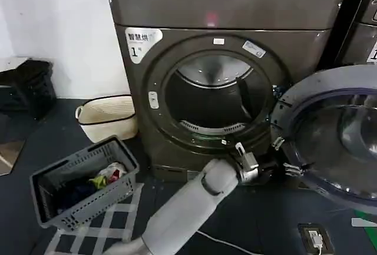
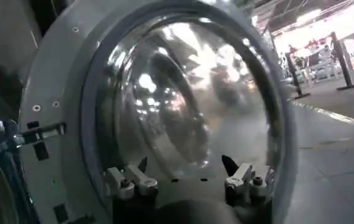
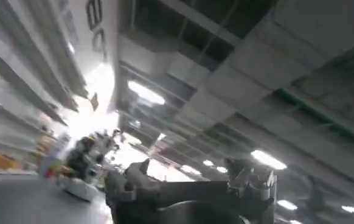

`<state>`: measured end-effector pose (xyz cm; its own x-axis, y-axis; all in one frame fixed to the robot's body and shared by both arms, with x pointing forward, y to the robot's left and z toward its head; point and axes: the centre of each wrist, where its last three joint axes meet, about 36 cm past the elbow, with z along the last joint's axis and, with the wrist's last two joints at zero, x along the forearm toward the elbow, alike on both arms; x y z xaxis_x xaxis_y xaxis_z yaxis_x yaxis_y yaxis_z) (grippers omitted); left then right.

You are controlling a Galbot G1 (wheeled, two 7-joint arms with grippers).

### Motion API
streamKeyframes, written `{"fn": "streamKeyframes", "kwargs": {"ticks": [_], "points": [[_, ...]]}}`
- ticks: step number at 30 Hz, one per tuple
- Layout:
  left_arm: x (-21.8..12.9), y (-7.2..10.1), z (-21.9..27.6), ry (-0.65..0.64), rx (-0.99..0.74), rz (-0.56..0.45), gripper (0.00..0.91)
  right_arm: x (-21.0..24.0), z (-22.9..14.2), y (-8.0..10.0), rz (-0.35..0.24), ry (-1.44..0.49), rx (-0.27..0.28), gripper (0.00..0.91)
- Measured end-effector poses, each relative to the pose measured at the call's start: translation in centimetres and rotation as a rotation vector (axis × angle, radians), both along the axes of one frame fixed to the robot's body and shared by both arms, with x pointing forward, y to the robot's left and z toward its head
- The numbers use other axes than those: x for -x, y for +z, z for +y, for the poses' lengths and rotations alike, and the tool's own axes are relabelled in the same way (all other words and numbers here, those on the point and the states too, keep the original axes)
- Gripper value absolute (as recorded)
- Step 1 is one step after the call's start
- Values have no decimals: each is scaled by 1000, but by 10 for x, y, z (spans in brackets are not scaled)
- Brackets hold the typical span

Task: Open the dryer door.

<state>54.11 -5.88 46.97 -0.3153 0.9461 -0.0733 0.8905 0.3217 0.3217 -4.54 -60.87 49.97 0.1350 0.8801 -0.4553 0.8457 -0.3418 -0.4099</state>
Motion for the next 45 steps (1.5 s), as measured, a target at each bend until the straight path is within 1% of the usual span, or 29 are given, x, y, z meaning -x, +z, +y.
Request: {"fn": "streamKeyframes", "kwargs": {"ticks": [7, 13, 17, 20, 25, 32, 36, 39, 45], "points": [[18, 5, -3, -34, 31, 1, 907, 15, -18, 9, 2, -55, -8, 907], [42, 15, 0, -68, 99, -12, 907, 23, -27, 12, 7, -64, -7, 907], [52, 5, 34, -55, 62, -32, 907, 22, -27, 9, 6, -58, -14, 907], [60, 3, 59, -49, 38, -60, 907, 21, -30, 8, 13, -43, -14, 907], [70, 3, 101, -22, -12, -144, 907, 23, -35, 6, 19, -31, -13, 907], [75, 8, 171, 8, -154, -332, 907, 19, -43, 8, -23, 2, -31, 907], [78, 13, 215, 29, -231, -410, 907, 16, -47, 6, -44, 41, -33, 907], [76, 11, 253, 55, -320, -469, 907, 11, -50, 4, -50, 62, -43, 907], [72, 10, 331, 113, -522, -630, 907, -1, -55, -5, -46, 108, -63, 907]]}}
